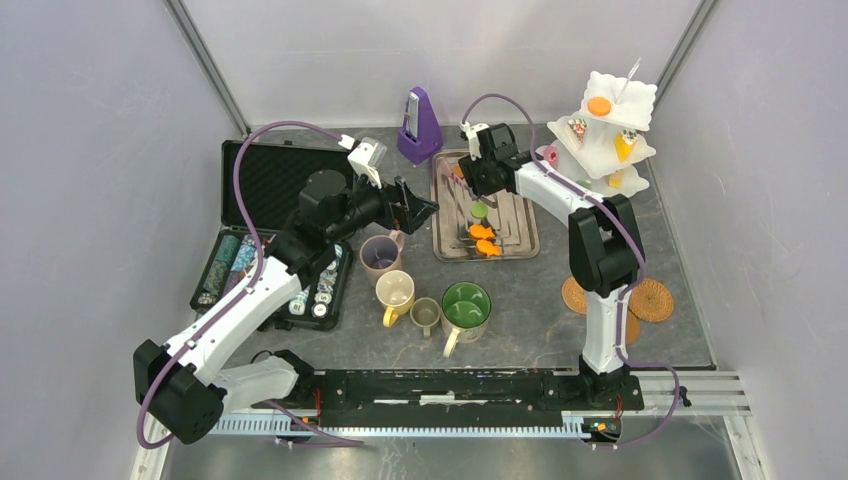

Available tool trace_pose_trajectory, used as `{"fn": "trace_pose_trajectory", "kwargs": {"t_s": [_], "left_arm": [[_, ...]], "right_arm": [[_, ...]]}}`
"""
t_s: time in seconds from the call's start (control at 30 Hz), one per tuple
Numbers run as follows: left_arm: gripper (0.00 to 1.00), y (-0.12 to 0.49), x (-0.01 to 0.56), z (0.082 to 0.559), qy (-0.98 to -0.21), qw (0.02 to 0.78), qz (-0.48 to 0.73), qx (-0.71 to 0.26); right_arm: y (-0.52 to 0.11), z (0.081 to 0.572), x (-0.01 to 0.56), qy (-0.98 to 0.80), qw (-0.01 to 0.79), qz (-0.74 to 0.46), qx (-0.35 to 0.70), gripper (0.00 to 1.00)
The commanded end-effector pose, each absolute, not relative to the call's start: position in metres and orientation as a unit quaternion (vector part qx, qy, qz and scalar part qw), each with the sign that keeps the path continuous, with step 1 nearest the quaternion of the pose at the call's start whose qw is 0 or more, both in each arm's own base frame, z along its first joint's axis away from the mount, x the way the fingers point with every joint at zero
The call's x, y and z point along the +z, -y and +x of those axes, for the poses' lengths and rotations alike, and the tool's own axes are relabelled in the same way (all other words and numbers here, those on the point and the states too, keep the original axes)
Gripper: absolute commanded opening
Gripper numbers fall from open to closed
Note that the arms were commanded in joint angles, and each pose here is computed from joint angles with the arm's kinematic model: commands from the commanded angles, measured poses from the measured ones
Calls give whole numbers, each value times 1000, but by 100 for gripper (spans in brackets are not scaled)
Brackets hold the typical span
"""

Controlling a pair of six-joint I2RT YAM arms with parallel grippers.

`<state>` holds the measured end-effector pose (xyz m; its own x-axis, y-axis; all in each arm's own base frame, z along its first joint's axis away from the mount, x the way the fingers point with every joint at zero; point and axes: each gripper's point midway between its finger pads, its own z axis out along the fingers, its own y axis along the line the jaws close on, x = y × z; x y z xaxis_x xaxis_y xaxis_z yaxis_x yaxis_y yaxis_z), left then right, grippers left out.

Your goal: Serve the afternoon tea

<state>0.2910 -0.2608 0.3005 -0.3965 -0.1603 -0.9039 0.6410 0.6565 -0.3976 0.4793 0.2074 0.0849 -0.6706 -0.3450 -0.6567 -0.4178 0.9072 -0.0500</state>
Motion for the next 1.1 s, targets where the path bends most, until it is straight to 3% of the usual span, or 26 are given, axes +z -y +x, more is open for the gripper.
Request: {"fn": "trace_pose_trajectory", "kwargs": {"t_s": [0.0, 0.17, 0.47, 0.73, 1.07], "left_arm": [[99, 262, 320, 294, -723, 550, 182, -376], [99, 263, 321, 293, -723, 550, 182, -377], [99, 263, 319, 294, -724, 549, 182, -376], [99, 263, 319, 294, -725, 548, 181, -377], [99, 266, 330, 283, -712, 548, 183, -399]], "right_arm": [[-210, 484, 114, -901, 377, -210, 48, 57], [-206, 477, 106, -903, 372, -210, 42, 55], [-206, 473, 124, -898, 386, -208, 28, 37], [-195, 448, 203, -872, 447, -197, 38, 32], [-97, 348, 317, -827, 551, -106, -44, 29]]}}
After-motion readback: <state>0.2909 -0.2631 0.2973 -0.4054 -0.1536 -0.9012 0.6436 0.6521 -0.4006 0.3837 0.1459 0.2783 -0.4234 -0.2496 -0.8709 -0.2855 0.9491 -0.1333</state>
